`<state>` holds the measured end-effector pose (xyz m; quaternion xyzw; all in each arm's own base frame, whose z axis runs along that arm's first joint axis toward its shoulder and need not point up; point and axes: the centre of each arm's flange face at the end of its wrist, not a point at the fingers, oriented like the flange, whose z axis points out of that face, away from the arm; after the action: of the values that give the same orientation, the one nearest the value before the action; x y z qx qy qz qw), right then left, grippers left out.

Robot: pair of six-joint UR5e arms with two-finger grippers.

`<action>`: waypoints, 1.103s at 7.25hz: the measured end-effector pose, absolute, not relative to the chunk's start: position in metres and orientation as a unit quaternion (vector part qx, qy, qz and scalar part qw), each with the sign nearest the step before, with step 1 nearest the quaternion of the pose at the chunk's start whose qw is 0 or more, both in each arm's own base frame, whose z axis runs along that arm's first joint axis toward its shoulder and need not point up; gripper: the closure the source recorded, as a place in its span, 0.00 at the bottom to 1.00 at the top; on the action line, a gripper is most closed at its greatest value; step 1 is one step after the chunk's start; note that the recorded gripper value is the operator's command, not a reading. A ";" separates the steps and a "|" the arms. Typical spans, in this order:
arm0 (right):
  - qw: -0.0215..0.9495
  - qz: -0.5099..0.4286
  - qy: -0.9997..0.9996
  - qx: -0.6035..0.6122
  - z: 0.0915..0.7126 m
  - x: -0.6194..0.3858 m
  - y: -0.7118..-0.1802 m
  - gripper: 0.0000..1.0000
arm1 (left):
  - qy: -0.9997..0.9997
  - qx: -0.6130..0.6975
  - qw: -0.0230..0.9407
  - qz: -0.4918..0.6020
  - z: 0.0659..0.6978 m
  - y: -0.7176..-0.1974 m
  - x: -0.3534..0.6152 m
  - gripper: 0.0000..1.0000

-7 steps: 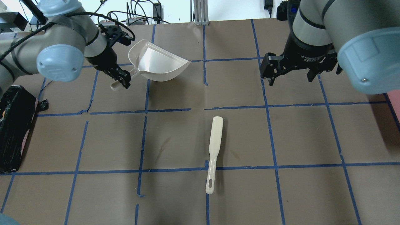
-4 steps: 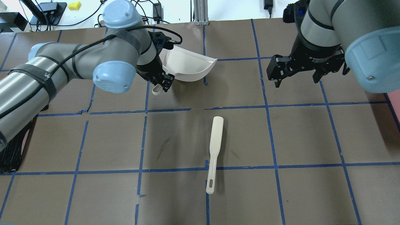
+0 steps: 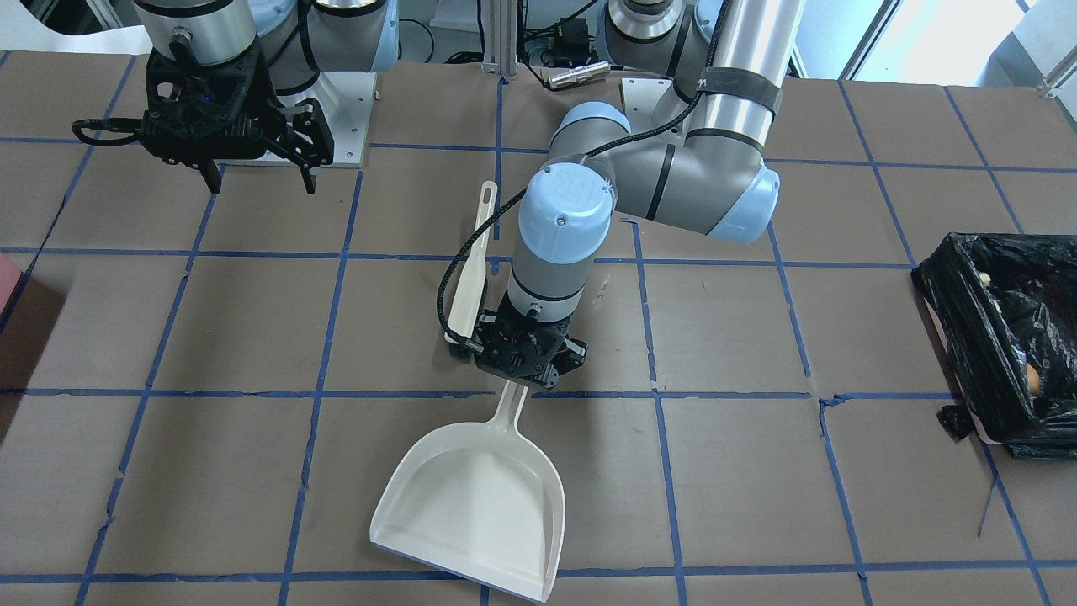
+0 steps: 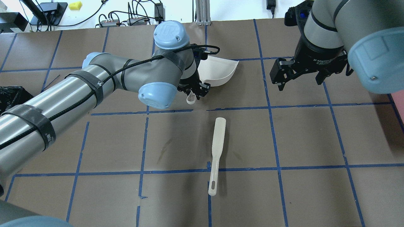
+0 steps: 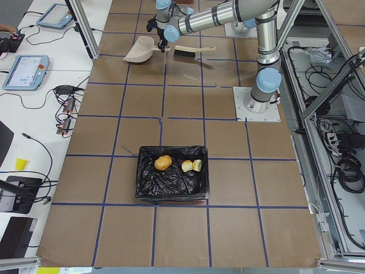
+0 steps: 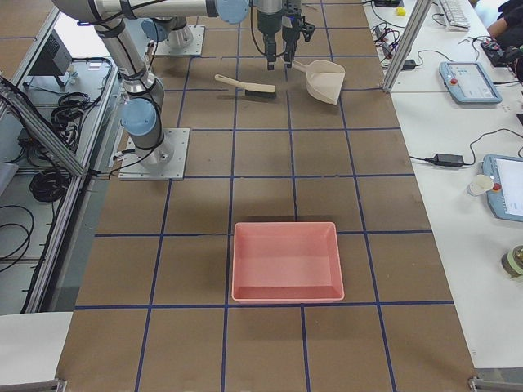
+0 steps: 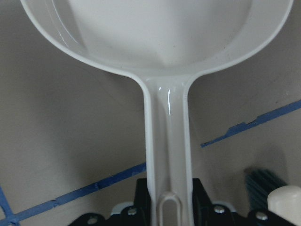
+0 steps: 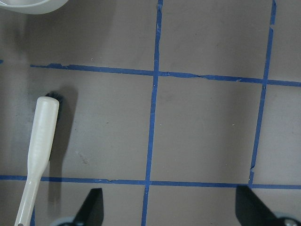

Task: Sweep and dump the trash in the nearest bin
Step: 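Carry the empty dustpan to table center with left gripper while right gripper rises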

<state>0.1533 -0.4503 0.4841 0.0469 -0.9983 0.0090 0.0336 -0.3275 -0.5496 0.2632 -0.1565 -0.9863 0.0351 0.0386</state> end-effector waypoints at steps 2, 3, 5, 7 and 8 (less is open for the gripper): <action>0.016 0.010 -0.999 0.048 0.481 0.157 -0.447 0.00 | -0.991 -0.124 0.042 0.030 0.253 -0.549 -0.335 0.98; 0.012 0.015 -0.999 0.048 0.482 0.157 -0.447 0.00 | -0.993 -0.105 0.044 0.029 0.250 -0.551 -0.337 0.91; 0.010 0.023 -0.999 0.048 0.484 0.158 -0.448 0.00 | -0.995 -0.088 0.047 0.029 0.249 -0.552 -0.341 0.35; 0.021 0.025 -0.998 0.048 0.484 0.155 -0.449 0.00 | -0.996 -0.072 0.050 0.028 0.250 -0.549 -0.346 0.10; 0.042 0.025 -0.998 0.049 0.484 0.151 -0.450 0.00 | -0.996 -0.063 0.051 0.030 0.256 -0.547 -0.347 0.03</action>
<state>0.1509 -0.4497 0.4836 0.0493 -0.9976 0.0252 0.0424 -0.3468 -0.5473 0.2560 -0.0626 -0.9963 0.0305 0.0514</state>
